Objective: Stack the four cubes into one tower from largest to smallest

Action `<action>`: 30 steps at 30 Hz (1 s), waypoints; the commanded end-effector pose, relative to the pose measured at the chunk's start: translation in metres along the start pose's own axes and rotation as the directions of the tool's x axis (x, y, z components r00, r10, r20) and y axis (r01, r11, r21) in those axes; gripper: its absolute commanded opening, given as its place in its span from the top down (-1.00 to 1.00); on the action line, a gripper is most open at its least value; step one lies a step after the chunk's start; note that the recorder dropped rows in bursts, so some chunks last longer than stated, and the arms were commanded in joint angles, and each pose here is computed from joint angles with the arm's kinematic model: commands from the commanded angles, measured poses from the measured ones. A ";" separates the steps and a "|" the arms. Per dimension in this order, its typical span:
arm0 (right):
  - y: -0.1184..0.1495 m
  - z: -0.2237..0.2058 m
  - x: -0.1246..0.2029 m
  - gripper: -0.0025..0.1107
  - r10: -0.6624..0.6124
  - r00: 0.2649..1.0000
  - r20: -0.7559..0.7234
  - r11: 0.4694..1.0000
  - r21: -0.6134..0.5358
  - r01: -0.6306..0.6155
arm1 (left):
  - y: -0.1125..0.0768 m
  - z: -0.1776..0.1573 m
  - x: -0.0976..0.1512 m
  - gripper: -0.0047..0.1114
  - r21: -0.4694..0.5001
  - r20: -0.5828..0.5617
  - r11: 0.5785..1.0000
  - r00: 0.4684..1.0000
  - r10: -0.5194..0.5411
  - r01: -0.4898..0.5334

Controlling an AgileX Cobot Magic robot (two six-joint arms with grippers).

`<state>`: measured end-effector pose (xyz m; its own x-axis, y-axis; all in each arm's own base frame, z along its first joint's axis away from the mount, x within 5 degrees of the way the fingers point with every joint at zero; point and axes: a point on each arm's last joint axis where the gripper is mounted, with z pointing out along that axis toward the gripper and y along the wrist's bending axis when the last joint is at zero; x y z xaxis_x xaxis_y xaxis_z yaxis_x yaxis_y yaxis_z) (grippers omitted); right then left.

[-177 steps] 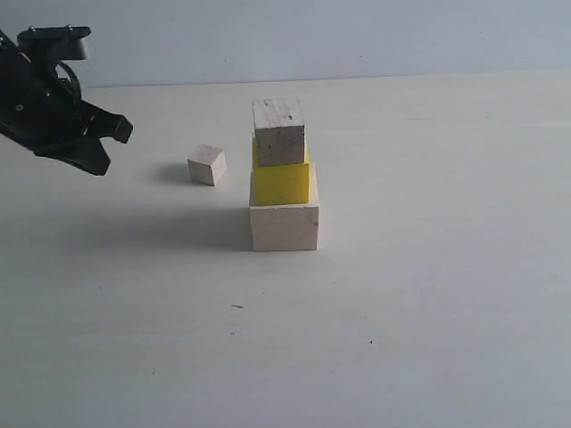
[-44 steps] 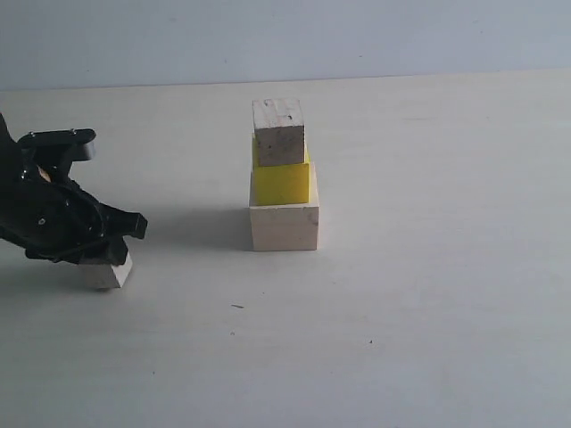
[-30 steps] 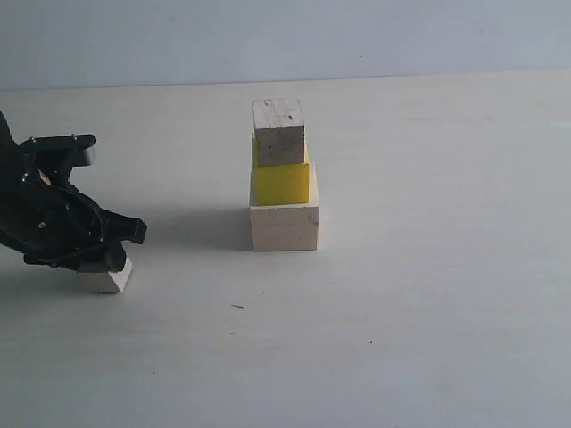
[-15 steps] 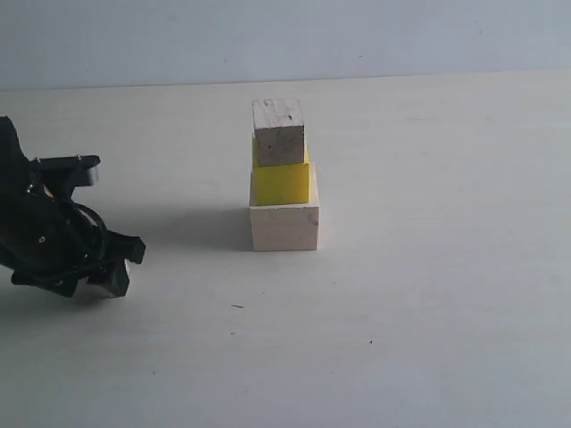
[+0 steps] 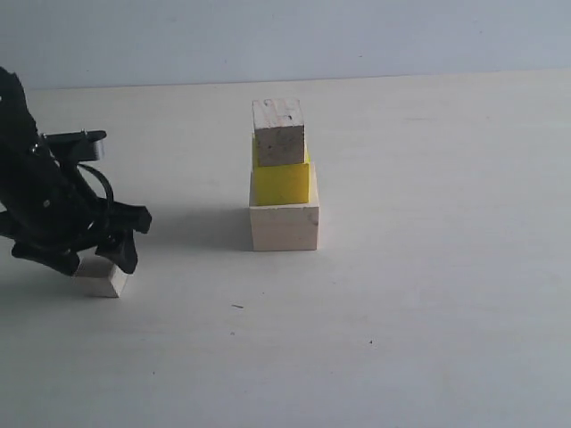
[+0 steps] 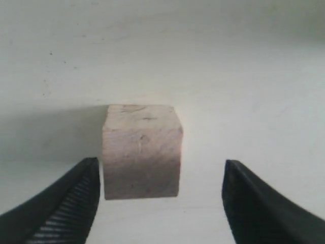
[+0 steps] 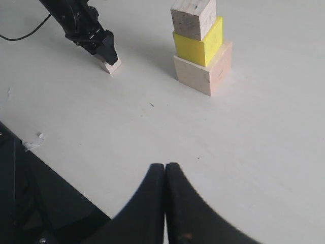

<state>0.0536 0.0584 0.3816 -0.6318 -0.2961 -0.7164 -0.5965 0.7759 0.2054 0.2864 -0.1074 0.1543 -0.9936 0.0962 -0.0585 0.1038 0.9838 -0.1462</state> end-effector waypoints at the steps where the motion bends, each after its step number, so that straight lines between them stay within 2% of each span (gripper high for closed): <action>1: 0.000 0.000 0.001 0.96 -0.012 1.000 0.004 1.000 0.000 0.012 | -0.005 -0.015 -0.010 -0.04 -0.032 -0.061 0.999 0.998 -0.003 0.001; 4: 0.000 0.000 0.001 0.96 -0.012 1.000 0.004 1.000 0.000 0.012 | -0.007 -0.021 -0.016 -0.04 -0.046 -0.095 0.999 0.995 -0.017 0.013; 9: 0.000 0.000 0.001 0.96 -0.012 1.000 0.004 1.000 0.000 0.012 | -0.009 -0.022 -0.023 -0.05 -0.044 -0.091 0.998 0.995 -0.042 0.038; 16: 0.000 0.000 0.000 0.96 -0.012 1.000 0.006 1.000 -0.001 0.012 | -0.008 -0.009 -0.024 -0.29 -0.054 -0.128 0.998 0.991 -0.050 0.043; 21: 0.000 0.000 0.000 0.96 -0.012 1.000 0.006 1.000 -0.001 0.012 | -0.006 0.000 -0.025 -0.29 -0.062 -0.148 0.997 0.988 -0.053 0.044; 30: 0.000 0.000 0.000 0.96 -0.012 1.000 0.006 1.000 -0.001 0.012 | -0.004 0.003 -0.028 -0.28 -0.082 -0.127 0.996 0.992 0.008 -0.018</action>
<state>0.0536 0.0584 0.3816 -0.6307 -0.2975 -0.7167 -0.5977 0.7753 0.2042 0.3119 -0.1117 0.1526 -0.9912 0.0992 0.0879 0.0932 0.9932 -0.0697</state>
